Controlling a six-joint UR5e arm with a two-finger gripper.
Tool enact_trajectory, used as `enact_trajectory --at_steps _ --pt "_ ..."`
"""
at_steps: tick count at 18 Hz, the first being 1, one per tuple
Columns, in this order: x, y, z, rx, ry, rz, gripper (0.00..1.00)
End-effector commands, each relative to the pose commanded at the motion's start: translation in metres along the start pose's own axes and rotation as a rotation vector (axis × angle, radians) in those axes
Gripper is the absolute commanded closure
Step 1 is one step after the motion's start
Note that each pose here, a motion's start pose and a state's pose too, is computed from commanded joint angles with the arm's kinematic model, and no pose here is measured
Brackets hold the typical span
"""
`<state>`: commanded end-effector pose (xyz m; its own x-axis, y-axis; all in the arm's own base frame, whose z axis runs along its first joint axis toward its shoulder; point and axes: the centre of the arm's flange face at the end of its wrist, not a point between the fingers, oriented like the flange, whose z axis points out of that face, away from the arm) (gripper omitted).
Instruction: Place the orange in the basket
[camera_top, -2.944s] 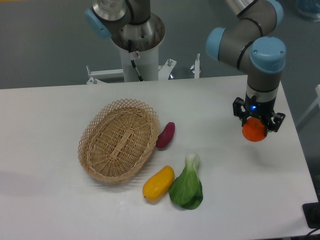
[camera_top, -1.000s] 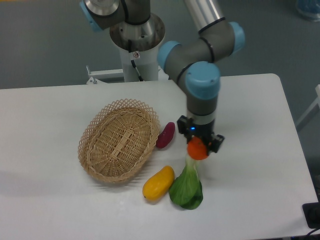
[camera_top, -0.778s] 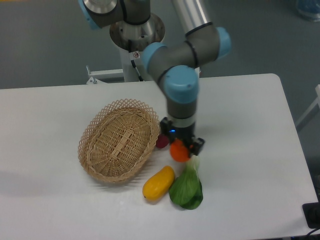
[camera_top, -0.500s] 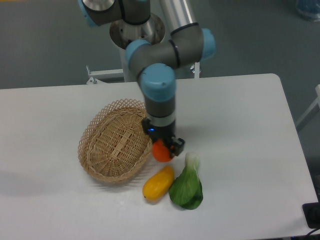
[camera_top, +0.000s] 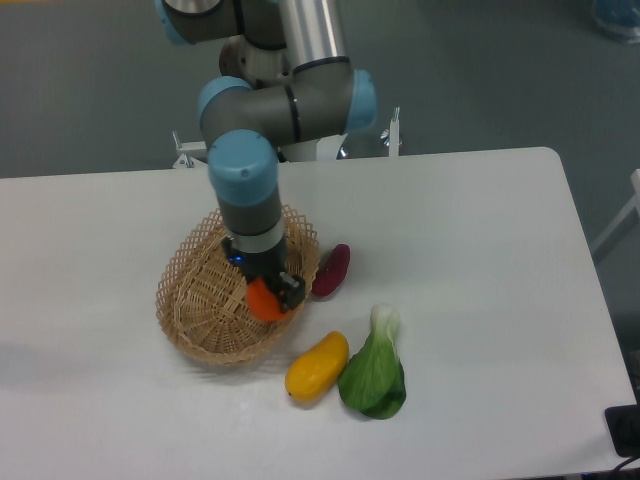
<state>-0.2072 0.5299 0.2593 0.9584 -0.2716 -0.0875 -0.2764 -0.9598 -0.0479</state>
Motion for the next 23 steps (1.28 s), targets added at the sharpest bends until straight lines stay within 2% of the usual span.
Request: enact_trajectory --at_steps 5,6,7,14,21,23 --pt "0.007 -0.004 0.001 -0.001 0.005 0.0 0.27" --pt "0.007 -0.005 0.002 0.002 0.007 0.006 0.17" --pt "0.007 -0.005 0.002 0.002 0.007 0.011 0.0" --pt "0.001 -0.004 -0.015 0.025 -0.015 0.0 0.0" --pt "-0.066 0.045 -0.031 0.032 -0.058 -0.132 0.0" --pt "-0.08 0.06 -0.031 0.027 -0.063 -0.133 0.0"
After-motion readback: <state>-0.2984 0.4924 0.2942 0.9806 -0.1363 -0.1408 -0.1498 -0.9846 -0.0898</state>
